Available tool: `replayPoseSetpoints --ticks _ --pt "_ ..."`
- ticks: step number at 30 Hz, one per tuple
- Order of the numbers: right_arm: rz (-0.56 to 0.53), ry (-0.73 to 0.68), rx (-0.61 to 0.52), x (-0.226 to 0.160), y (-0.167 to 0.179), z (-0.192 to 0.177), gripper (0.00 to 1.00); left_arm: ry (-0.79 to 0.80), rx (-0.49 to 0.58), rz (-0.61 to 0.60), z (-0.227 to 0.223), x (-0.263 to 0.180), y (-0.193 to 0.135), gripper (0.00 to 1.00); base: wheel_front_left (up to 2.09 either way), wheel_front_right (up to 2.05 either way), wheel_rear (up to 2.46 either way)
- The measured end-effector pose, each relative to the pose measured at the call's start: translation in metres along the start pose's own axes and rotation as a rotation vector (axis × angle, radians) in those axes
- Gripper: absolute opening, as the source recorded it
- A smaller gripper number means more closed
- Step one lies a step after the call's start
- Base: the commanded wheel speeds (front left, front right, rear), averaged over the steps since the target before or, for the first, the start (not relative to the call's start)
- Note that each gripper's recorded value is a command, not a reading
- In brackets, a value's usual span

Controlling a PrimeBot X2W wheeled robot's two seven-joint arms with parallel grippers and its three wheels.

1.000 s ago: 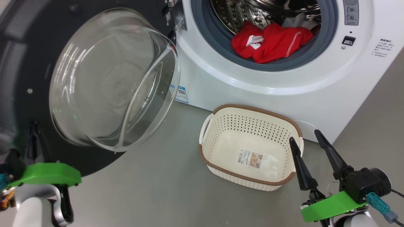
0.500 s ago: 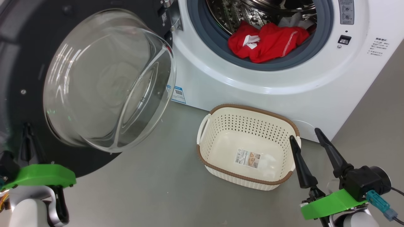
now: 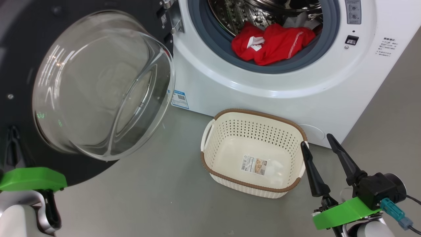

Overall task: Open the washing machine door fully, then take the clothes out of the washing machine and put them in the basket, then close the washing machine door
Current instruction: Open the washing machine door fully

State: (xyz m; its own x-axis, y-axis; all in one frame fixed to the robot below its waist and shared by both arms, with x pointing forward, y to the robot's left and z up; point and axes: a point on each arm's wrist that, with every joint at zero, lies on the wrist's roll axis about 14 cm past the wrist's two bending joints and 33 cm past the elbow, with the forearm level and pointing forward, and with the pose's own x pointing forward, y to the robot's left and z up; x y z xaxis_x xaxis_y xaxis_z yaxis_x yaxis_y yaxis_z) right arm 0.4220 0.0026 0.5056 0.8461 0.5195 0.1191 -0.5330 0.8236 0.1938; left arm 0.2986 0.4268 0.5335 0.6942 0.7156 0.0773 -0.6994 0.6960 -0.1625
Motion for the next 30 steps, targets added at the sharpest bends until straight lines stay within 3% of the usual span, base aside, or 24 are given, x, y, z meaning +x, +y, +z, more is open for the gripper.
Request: replayPoseSetpoints --ticks 2,3,4,5,6,16,24,30 --pt "-0.001 -0.004 0.001 -0.001 0.000 0.002 1.00 -0.017 -0.028 -0.010 0.005 -0.001 -0.005 0.00 0.00 0.00 0.00" --pt "-0.003 -0.006 0.004 -0.001 0.000 0.003 1.00 -0.027 -0.037 -0.021 0.008 -0.001 -0.007 0.18 0.00 0.00 0.00" --pt "-0.003 -0.007 0.002 -0.001 0.000 0.004 1.00 -0.038 -0.046 -0.030 0.011 -0.001 -0.010 0.45 0.00 0.00 0.00" --pt "-0.003 -0.009 0.001 -0.001 0.000 0.004 1.00 -0.049 -0.052 -0.034 0.015 -0.002 -0.012 0.90 0.00 0.00 0.00" --pt "-0.003 -0.011 0.000 -0.001 0.001 0.005 1.00 -0.058 -0.061 -0.043 0.018 -0.003 -0.015 1.00 0.00 0.00 0.00" --pt "-0.025 -0.032 0.001 -0.005 -0.005 0.014 1.00 -0.161 -0.088 -0.155 0.046 -0.020 -0.046 1.00 0.00 0.00 0.00" --pt "-0.120 -0.062 -0.011 -0.016 -0.035 0.026 1.00 -0.239 -0.198 -0.346 0.075 -0.044 -0.107 1.00 0.00 0.00 0.00" --pt "-0.208 -0.100 -0.009 -0.026 -0.063 0.039 1.00 -0.238 -0.205 -0.473 0.075 -0.058 -0.149 1.00 0.00 0.00 0.00"
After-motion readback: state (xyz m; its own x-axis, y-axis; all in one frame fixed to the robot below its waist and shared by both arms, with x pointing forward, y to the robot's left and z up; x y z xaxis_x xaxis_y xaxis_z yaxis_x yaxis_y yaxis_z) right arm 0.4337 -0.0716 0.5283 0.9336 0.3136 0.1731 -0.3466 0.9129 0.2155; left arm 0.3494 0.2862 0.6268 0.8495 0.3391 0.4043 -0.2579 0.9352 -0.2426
